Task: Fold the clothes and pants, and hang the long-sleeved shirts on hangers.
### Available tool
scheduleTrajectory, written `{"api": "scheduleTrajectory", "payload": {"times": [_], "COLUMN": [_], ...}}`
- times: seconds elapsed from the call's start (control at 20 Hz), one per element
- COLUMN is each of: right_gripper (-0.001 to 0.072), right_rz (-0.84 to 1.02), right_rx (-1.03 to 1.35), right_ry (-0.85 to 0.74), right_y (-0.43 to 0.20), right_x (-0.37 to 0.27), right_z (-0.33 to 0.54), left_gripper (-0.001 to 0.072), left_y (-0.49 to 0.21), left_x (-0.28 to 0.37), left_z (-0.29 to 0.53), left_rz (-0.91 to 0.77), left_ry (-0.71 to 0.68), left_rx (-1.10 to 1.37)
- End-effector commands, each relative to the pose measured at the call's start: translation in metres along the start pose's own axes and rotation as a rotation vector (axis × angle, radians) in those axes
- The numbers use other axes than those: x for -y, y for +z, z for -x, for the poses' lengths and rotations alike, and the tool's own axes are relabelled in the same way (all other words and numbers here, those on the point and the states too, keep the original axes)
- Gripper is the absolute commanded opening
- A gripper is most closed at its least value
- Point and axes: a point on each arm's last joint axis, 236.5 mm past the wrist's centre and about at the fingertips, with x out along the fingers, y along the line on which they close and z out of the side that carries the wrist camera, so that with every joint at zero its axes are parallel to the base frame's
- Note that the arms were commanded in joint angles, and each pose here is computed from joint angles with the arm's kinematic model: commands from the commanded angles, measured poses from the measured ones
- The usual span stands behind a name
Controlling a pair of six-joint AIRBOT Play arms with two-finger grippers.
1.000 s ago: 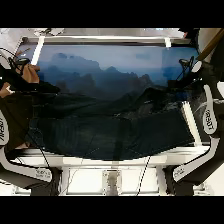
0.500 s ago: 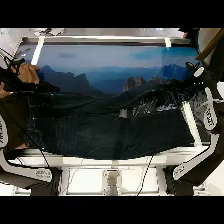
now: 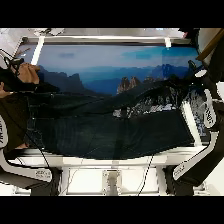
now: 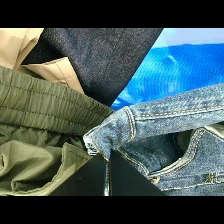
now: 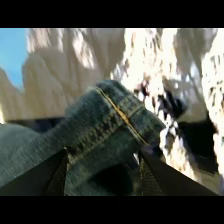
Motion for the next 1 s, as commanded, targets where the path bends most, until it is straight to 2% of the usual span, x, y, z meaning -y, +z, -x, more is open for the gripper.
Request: {"api": "scheduleTrajectory", "payload": {"times": [0.0,0.05,0.1,0.15,0.2,0.3,0.4,0.5,0.65,0.8,0.95], "right_gripper": [0.0429,0.0426,0.0331,0.0162,0.0027,0.0022,0.0022,0.0022,0.0022,0.0022,0.0022], "right_rz": [-0.011,-0.013,-0.021,-0.034,-0.052,-0.081,-0.018,0.162,0.389,0.464,0.388], "right_rx": [0.034,0.051,0.076,0.108,0.139,0.196,0.242,0.302,0.351,0.217,-0.102], "right_ry": [0.057,0.055,0.056,0.063,0.074,0.121,0.163,0.191,0.100,-0.019,-0.054], "right_y": [0.007,0.011,0.017,0.025,0.032,0.051,0.078,0.108,0.119,0.071,-0.020], "right_x": [-0.010,-0.009,-0.009,-0.011,-0.013,-0.026,-0.052,-0.091,-0.119,-0.099,-0.048], "right_z": [-0.006,-0.006,-0.005,-0.004,-0.003,0.006,0.033,0.087,0.166,0.186,0.134], "left_gripper": [0.0024,0.0024,0.0024,0.0024,0.0024,0.0024,0.0023,0.0024,0.0023,0.0023,0.0023], "left_y": [0.000,0.000,0.000,0.000,0.000,0.004,0.019,0.042,0.051,0.021,-0.003], "left_x": [0.000,0.000,0.000,0.000,0.000,-0.001,-0.007,-0.018,-0.034,-0.044,-0.034], "left_z": [0.000,0.000,0.000,0.000,0.000,0.001,0.009,0.034,0.078,0.080,0.038], "left_rz": [0.002,0.002,0.002,0.002,0.002,0.024,0.096,0.175,0.251,0.304,0.303], "left_ry": [0.000,0.000,0.000,0.000,0.000,0.005,0.023,0.048,0.074,0.070,0.044], "left_rx": [0.001,0.001,0.001,0.001,0.001,0.016,0.097,0.243,0.387,0.305,0.189]}}
